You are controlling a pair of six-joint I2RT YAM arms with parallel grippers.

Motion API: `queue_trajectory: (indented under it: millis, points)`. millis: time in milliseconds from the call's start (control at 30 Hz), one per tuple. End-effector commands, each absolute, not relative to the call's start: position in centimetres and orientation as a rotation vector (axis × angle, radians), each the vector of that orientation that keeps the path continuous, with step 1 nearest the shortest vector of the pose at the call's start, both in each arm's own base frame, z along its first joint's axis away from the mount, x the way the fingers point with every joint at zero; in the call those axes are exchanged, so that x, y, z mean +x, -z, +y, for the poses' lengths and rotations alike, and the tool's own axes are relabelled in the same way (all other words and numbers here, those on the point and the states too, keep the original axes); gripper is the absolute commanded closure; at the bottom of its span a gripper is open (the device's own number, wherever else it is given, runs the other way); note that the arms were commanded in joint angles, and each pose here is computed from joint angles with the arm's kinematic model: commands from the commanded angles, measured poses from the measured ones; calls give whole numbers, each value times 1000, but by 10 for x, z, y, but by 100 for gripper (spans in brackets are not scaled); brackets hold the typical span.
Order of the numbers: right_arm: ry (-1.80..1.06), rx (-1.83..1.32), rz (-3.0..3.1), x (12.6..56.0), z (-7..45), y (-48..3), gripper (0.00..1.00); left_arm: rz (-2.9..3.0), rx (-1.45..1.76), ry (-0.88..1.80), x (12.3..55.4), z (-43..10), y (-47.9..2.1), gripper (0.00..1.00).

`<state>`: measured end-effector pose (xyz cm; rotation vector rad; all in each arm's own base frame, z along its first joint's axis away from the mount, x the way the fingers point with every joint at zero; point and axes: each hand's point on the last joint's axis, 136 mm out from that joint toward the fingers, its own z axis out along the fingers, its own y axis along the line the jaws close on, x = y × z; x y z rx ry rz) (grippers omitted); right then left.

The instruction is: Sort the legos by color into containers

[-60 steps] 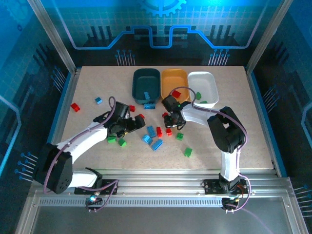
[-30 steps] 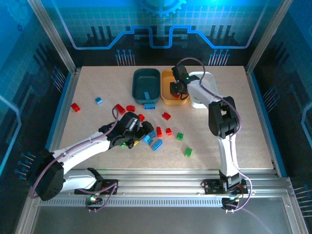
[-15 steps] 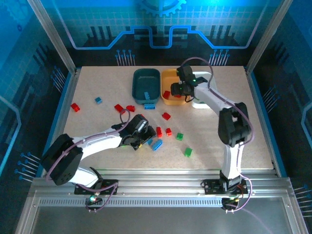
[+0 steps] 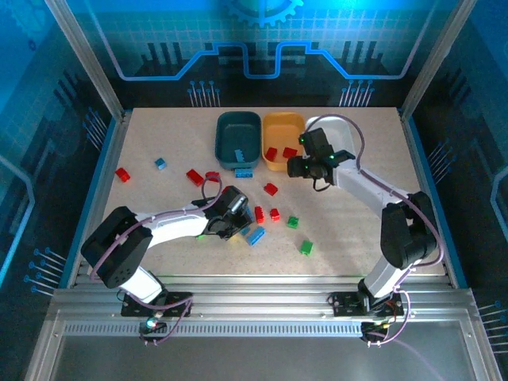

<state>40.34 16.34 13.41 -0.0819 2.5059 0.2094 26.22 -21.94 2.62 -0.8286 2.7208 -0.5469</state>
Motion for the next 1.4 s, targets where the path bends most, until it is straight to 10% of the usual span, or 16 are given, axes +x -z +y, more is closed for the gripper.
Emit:
queue_trajectory:
  millis: [0, 833, 1367]
  points:
    - [-225, -66, 2448, 398, 162, -153, 39, 2728, -814, 480, 262, -215, -22, 53]
    - [-230, -62, 2416, 378, 150, -163, 39, 2654, -627, 377, 263, -191, -88, 64]
    - [-192, 261, 2361, 332, 66, -167, 39, 2538, -443, 375, 446, -196, -169, 68]
